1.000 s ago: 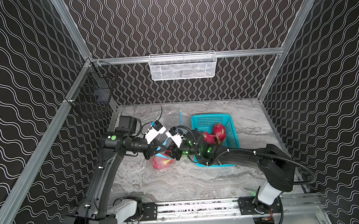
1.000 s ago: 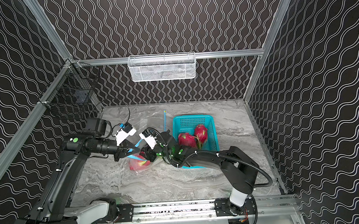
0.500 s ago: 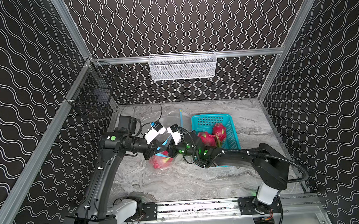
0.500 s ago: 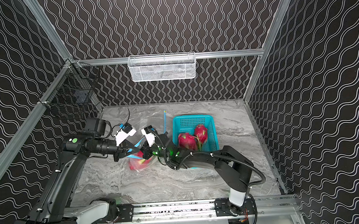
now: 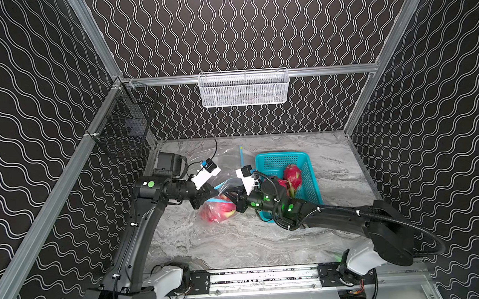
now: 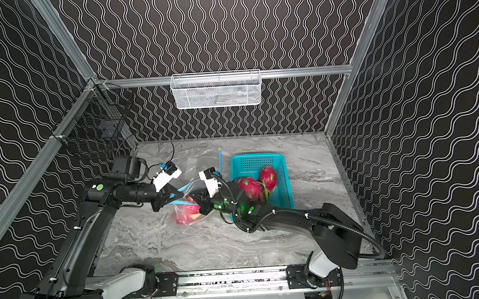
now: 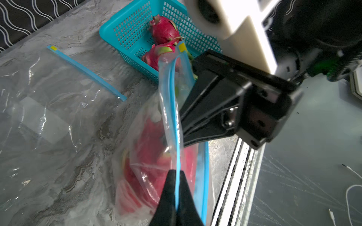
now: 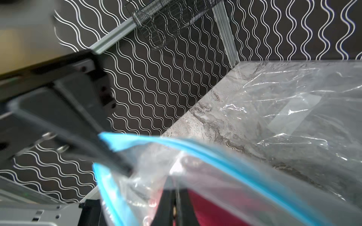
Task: Open the zip-top bag and take out the dragon fruit
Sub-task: Pick up the dragon fruit from the zipper food storage bag.
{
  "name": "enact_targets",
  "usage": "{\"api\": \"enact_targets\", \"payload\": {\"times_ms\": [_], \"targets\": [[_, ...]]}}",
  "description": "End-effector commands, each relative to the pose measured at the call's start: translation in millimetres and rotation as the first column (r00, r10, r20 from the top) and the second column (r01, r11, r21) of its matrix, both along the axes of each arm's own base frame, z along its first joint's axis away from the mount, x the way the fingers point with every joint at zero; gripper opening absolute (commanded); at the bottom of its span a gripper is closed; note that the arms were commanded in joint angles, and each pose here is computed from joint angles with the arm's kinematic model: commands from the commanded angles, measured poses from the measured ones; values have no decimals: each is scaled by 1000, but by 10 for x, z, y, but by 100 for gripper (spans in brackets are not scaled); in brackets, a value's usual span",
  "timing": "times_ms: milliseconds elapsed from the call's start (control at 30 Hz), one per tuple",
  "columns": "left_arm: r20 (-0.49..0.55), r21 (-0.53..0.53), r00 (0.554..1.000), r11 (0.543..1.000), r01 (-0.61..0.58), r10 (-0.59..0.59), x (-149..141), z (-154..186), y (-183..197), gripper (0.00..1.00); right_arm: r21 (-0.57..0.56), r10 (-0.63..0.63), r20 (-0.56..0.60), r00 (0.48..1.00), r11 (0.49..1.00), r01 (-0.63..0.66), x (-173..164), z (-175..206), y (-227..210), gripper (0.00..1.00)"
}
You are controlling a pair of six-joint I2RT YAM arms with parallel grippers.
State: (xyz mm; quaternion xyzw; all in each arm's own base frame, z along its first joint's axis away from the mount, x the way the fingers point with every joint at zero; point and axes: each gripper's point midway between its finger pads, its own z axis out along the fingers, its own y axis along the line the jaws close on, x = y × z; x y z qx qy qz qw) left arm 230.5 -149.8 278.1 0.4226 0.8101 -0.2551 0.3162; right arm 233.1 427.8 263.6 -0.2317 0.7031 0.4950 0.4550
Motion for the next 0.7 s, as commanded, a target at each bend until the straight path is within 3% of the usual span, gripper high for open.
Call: {"api": "enact_targets", "payload": {"times_ms": [0,167,333,533,667], "targets": [[48,41,997,997,-62,60,158,-6,78,0,93,6,78,997,996,-13,-55,344,-62,0],[60,92,998,995,-36,31,85,-84,133,0,116,-45,113,993,993,31,-49,497,-217,0],[-25,134,1000,991,6,-2,-118,-336,178,0,192,-89,154,984,980,59,-15,807,-298,0],[45,168,998,985,-44,37,-47,-464,259,0,334,-123,181,976,941,57,-24,1330,-396,0],[51,120,998,992,-48,42,-42,-415,200,0,390,-285,86,955,891,231,222,1479,-580,0]]}}
